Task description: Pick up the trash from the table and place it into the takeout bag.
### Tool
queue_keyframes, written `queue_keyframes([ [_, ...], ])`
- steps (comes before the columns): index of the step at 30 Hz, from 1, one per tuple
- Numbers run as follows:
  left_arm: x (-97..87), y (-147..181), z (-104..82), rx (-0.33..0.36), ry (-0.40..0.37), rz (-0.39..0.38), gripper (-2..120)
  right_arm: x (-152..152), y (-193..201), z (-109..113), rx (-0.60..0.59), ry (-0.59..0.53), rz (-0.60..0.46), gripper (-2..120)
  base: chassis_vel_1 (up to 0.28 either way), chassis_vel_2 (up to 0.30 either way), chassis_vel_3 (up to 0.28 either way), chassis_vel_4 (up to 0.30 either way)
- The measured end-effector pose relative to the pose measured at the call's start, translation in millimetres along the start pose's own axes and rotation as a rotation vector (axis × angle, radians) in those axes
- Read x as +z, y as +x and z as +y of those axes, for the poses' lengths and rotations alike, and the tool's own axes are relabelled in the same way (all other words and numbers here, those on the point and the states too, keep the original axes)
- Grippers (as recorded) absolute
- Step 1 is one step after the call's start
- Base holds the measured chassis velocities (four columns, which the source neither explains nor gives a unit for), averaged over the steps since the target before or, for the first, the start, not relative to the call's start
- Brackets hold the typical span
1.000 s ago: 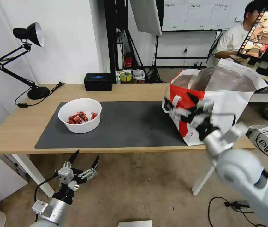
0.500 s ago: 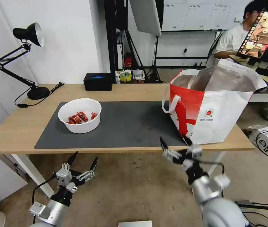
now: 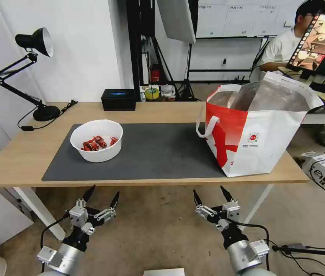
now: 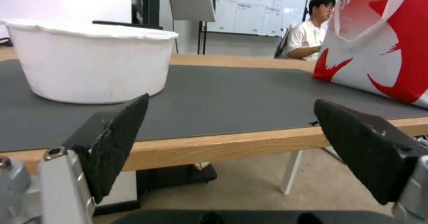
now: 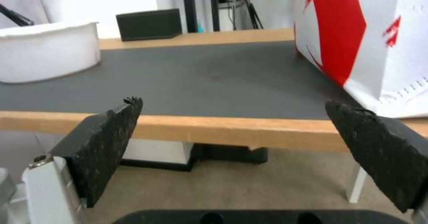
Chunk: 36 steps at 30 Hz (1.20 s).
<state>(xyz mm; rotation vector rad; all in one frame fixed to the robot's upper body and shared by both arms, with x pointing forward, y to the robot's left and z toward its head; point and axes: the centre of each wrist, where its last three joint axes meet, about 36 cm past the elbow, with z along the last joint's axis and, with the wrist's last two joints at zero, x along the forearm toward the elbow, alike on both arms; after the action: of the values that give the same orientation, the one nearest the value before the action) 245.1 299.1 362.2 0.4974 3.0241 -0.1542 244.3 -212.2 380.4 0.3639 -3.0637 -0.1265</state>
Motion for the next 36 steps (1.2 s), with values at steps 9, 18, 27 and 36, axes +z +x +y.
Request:
queue_keyframes([
  [9, -1.4, 0, -0.7, 0.003, -0.001, -0.003, 100, 2, -3, -5, 0.009, 0.018, 0.021, 100, 0.0, 0.0, 0.0, 0.0],
  [18, -37.1, -18, 20.1, -0.012, 0.022, -0.035, 100, 2, -4, -5, 0.01, 0.02, 0.022, 100, 0.0, 0.0, 0.0, 0.0],
  [27, -119.5, -74, 62.8, -0.021, 0.041, -0.044, 100, 2, -4, -5, 0.009, 0.019, 0.023, 100, 0.0, 0.0, 0.0, 0.0],
  [36, -154.3, -105, 97.6, -0.136, -0.006, 0.086, 100, 2, -4, -5, 0.009, 0.019, 0.022, 100, 0.0, 0.0, 0.0, 0.0],
])
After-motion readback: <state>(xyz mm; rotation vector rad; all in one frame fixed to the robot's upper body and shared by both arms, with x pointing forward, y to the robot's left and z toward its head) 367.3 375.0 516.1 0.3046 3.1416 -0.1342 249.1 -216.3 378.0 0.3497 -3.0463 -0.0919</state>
